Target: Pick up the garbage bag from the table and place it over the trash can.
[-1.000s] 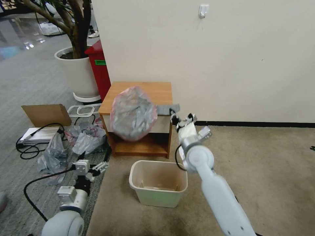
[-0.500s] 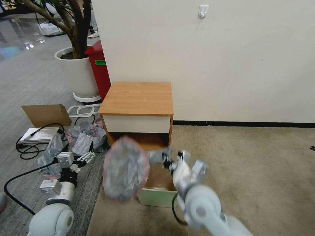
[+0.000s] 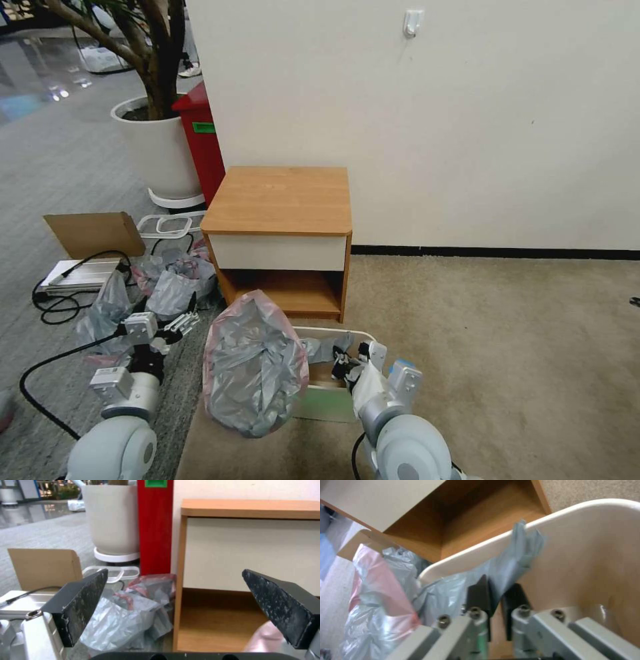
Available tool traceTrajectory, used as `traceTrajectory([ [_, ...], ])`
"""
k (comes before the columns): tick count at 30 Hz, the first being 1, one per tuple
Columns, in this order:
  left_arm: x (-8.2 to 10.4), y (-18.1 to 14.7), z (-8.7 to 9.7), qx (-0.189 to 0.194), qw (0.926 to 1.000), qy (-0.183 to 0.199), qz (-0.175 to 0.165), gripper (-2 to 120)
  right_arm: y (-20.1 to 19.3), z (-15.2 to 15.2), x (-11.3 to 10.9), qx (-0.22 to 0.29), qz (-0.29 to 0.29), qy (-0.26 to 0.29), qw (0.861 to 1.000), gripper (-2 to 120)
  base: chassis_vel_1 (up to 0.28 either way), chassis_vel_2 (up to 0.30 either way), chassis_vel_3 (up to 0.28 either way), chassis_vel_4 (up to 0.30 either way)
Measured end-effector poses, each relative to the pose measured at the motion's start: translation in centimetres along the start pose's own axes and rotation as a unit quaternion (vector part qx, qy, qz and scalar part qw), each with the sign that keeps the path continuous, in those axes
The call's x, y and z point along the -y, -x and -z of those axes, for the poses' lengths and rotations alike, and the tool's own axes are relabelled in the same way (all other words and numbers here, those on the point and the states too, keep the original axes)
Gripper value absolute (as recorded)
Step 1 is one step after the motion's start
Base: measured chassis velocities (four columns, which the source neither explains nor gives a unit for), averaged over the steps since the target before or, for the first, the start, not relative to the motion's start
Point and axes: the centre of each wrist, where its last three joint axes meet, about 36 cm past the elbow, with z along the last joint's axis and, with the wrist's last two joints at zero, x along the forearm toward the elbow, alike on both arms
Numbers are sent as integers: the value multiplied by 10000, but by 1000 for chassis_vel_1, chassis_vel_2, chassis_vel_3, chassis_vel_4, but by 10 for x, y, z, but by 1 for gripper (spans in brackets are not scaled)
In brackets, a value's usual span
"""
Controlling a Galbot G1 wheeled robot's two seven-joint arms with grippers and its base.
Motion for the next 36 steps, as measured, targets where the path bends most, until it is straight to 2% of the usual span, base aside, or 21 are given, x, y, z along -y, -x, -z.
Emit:
traceTrajectory([
  [2, 3, -2, 0, -21, 10000, 24, -63, 100, 0, 0, 1, -55, -125, -103, 9999, 18, 0, 0, 0, 0],
  [4, 5, -3, -1, -32, 9999, 37, -89, 100, -1, 0, 1, -59, -183, -154, 9997, 22, 0, 0, 0, 0],
  [7, 9, -5, -2, -68, 9997, 99, -219, 100, -5, 0, 4, -58, -369, -336, 9987, 37, 0, 0, 0, 0],
  [10, 11, -5, -2, -77, 9995, 123, -290, 100, -8, 1, 6, -36, -431, -383, 9983, 43, 0, 0, 0, 0],
  [13, 15, -7, -3, -121, 9986, 202, -477, 100, -17, 5, 13, 26, -534, -480, 9974, 58, 0, 0, 0, 0],
  [14, 15, -7, -3, -121, 9986, 202, -477, 100, -17, 5, 13, 26, -534, -480, 9974, 58, 0, 0, 0, 0],
  [17, 16, -9, -3, -171, 9970, 309, -695, 100, -25, 10, 19, 147, -601, -544, 9966, 72, 0, 0, 0, 0],
  [18, 16, -9, -3, -171, 9970, 309, -695, 100, -25, 10, 19, 147, -601, -544, 9966, 72, 0, 0, 0, 0],
  [20, 15, -8, 2, -213, 9936, 455, -1007, 100, -28, 17, 21, 335, -624, -531, 9961, 82, 0, 0, 0, 0],
  [21, 15, -8, 2, -213, 9936, 455, -1007, 100, -28, 17, 21, 335, -624, -531, 9961, 82, 0, 0, 0, 0],
  [23, 13, -8, 10, -229, 9889, 550, -1364, 100, -28, 20, 22, 516, -627, -512, 9954, 90, 0, 0, 0, 0],
  [24, 13, -9, 23, -228, 9829, 582, -1730, 100, -28, 23, 24, 672, -641, -481, 9945, 96, 0, 0, 0, 0],
  [25, 13, -9, 23, -228, 9829, 582, -1730, 100, -28, 23, 24, 672, -641, -481, 9945, 96, 0, 0, 0, 0],
  [26, 15, -10, 34, -194, 9795, 538, -1933, 100, -28, 25, 24, 775, -639, -468, 9938, 99, 0, 0, 0, 0],
  [27, 16, -12, 46, -173, 9758, 379, -2148, 100, -27, 26, 25, 884, -639, -444, 9930, 100, 0, 0, 0, 0],
  [28, 20, -15, 61, -201, 9708, 46, -2391, 100, -27, 27, 26, 1010, -656, -408, 9919, 100, 0, 0, 0, 0],
  [29, 20, -15, 61, -201, 9708, 46, -2391, 100, -27, 27, 26, 1010, -656, -408, 9919, 100, 0, 0, 0, 0],
  [30, 24, -20, 80, -372, 9619, -400, -2677, 100, -27, 28, 28, 1116, -675, -367, 9908, 100, 0, 0, 0, 0],
  [32, 33, -28, 105, -889, 9428, -999, -3052, 100, -27, 30, 30, 1264, -671, -333, 9891, 100, 0, 0, 0, 0],
  [33, 36, -30, 112, -1112, 9378, -1085, -3104, 100, -27, 32, 31, 1365, -661, -309, 9879, 100, 0, 0, 0, 0],
  [36, 38, -31, 113, -1349, 9387, -1043, -2995, 100, -26, 36, 31, 1536, -648, -221, 9858, 100, 0, 0, 0, 0],
])
